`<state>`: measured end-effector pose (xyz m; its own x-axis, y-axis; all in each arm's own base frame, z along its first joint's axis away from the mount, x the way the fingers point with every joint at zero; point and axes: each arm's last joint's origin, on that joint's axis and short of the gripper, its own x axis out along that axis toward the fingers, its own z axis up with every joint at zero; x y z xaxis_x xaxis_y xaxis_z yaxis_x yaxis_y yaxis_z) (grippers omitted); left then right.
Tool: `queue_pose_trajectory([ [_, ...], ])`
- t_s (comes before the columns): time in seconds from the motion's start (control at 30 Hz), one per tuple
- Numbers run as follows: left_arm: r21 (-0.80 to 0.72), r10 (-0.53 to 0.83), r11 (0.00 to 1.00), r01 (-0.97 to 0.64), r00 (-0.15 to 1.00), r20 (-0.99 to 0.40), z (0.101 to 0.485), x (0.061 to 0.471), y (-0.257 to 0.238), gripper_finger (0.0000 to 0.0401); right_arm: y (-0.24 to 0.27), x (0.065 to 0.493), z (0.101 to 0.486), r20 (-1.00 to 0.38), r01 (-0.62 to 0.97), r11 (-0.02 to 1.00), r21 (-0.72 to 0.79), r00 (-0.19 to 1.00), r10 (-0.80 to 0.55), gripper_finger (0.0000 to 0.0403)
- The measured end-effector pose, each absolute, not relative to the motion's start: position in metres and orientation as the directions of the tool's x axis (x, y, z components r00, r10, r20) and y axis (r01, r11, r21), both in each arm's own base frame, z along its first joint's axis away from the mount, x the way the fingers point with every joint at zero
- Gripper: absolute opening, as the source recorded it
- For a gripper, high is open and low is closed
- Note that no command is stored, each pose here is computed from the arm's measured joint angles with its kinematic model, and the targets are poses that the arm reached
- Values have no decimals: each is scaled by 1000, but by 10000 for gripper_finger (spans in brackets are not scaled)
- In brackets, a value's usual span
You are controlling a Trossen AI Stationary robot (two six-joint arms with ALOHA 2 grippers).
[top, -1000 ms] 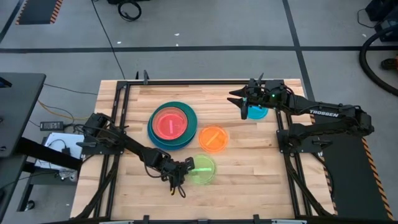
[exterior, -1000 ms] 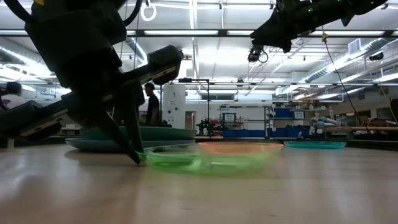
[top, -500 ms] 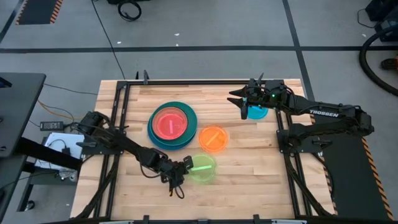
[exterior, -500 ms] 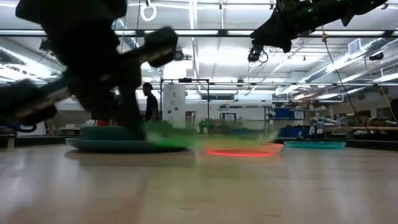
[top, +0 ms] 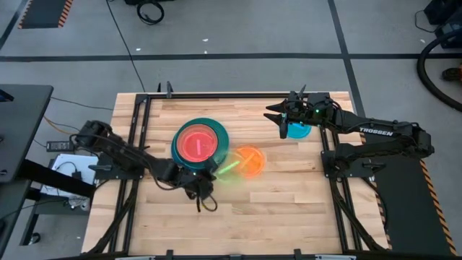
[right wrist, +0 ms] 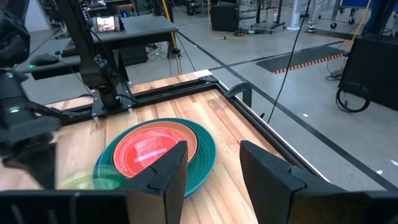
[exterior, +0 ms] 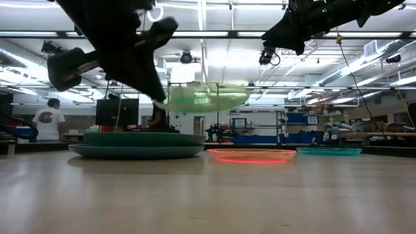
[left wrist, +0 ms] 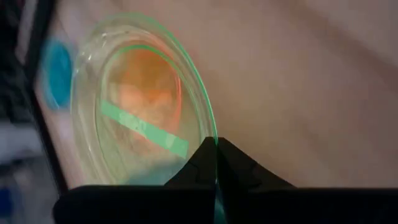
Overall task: Stack plastic plates
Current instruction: Stack the transparent green plate on the transparent pink plate, then stack the transparent orange plate on the transparent green plate
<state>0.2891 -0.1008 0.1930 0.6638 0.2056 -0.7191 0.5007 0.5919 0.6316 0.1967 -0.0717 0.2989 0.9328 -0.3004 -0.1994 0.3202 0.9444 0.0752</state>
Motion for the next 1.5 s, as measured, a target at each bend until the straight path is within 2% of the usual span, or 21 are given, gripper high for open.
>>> queue_pose_trajectory([
  [0.23, 533, 310, 774, 342, 529, -790, 187, 285, -67, 10, -72, 197, 299, -199, 320, 944, 75, 933, -301, 158],
  [0.33, 516, 353, 822, 240, 496, -793, 186, 285, -57, 10, -72, 197, 299, -200, 320, 944, 75, 933, -300, 158],
  [0.5, 507, 424, 859, 69, 461, -780, 186, 283, -49, 11, -72, 197, 299, -200, 320, 944, 75, 933, -300, 158],
  [0.87, 423, 452, 891, -163, 259, -853, 178, 261, -45, 12, -72, 197, 299, -200, 320, 944, 75, 933, -300, 158],
  [1.0, 414, 446, 894, -170, 266, -855, 178, 261, -48, 40, -72, 197, 299, -200, 320, 944, 79, 933, -300, 158],
  [1.2, 404, 437, 899, -168, 296, -849, 179, 264, -49, 130, -72, 197, 299, -200, 320, 944, 78, 933, -300, 158],
  [1.33, 391, 410, 911, -132, 409, -816, 182, 276, -53, 173, -72, 197, 299, -199, 320, 944, 76, 933, -300, 158],
  [1.5, 414, 379, 908, -58, 534, -756, 185, 291, -57, 191, -72, 197, 299, -199, 320, 944, 76, 933, -300, 158],
])
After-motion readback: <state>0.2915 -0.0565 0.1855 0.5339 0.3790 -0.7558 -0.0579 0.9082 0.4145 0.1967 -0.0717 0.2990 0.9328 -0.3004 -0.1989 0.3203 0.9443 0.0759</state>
